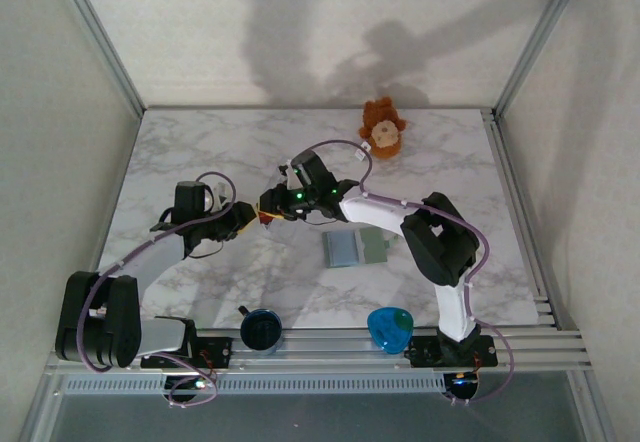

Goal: Put the credit cards into the card holder

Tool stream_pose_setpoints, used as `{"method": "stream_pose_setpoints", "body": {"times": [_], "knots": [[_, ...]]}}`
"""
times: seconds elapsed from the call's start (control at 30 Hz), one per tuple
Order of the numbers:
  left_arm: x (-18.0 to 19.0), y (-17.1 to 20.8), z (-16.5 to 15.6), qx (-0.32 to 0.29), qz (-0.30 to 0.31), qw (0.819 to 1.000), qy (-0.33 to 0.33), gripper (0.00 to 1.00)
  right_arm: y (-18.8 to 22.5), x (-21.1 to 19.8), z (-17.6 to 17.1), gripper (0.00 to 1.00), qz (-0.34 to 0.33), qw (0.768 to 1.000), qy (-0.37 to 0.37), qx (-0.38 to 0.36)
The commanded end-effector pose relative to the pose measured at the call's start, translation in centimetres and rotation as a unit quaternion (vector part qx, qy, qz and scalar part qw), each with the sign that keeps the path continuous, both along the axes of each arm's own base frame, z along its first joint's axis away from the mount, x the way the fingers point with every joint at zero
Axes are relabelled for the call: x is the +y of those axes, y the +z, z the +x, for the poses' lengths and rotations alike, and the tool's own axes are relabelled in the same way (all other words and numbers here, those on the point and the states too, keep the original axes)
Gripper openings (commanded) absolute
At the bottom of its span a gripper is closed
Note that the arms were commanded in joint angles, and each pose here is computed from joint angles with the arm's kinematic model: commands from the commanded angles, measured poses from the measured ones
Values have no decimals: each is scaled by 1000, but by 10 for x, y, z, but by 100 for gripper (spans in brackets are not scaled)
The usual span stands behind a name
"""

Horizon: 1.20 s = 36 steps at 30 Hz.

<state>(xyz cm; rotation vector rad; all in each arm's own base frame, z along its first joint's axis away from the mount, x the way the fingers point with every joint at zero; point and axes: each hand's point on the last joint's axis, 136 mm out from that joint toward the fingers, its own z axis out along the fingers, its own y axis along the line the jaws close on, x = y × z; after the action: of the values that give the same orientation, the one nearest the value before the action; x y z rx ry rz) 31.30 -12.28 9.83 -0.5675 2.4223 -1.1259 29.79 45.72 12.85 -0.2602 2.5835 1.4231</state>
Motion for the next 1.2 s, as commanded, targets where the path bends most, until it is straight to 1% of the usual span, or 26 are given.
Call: {"method": "stream_pose_setpoints", "body": {"times": [0.0,0.2,0.3,0.37,0.5,0.57,0.63,0.73,0.93,1.1,1.17], "knots": [[-1,8,0,-19,-5,1000,-7,36,-9,4,-3,32,-16,1000,10,2],[1,12,0,-27,2,1000,-4,35,-13,2,-5,29,-19,1000,8,3],[3,15,2,-30,5,1000,1,35,-8,2,-5,28,-14,1000,15,-11],[2,16,3,-29,2,1000,0,34,-2,5,-4,29,-2,999,24,-27],[3,19,3,-34,1,999,6,34,2,13,0,28,10,999,34,-32],[3,20,4,-34,0,999,6,36,4,16,0,28,18,999,35,-30],[4,24,3,-36,3,999,10,44,7,18,1,28,24,999,36,-31],[10,31,6,-49,13,998,22,46,10,18,2,28,23,998,40,-39],[14,35,10,-58,12,998,36,44,6,21,4,28,28,998,42,-33],[8,32,10,-52,-3,998,25,39,6,22,4,28,30,998,41,-29],[10,31,10,-52,3,998,27,38,4,18,4,28,19,999,39,-27]]}}
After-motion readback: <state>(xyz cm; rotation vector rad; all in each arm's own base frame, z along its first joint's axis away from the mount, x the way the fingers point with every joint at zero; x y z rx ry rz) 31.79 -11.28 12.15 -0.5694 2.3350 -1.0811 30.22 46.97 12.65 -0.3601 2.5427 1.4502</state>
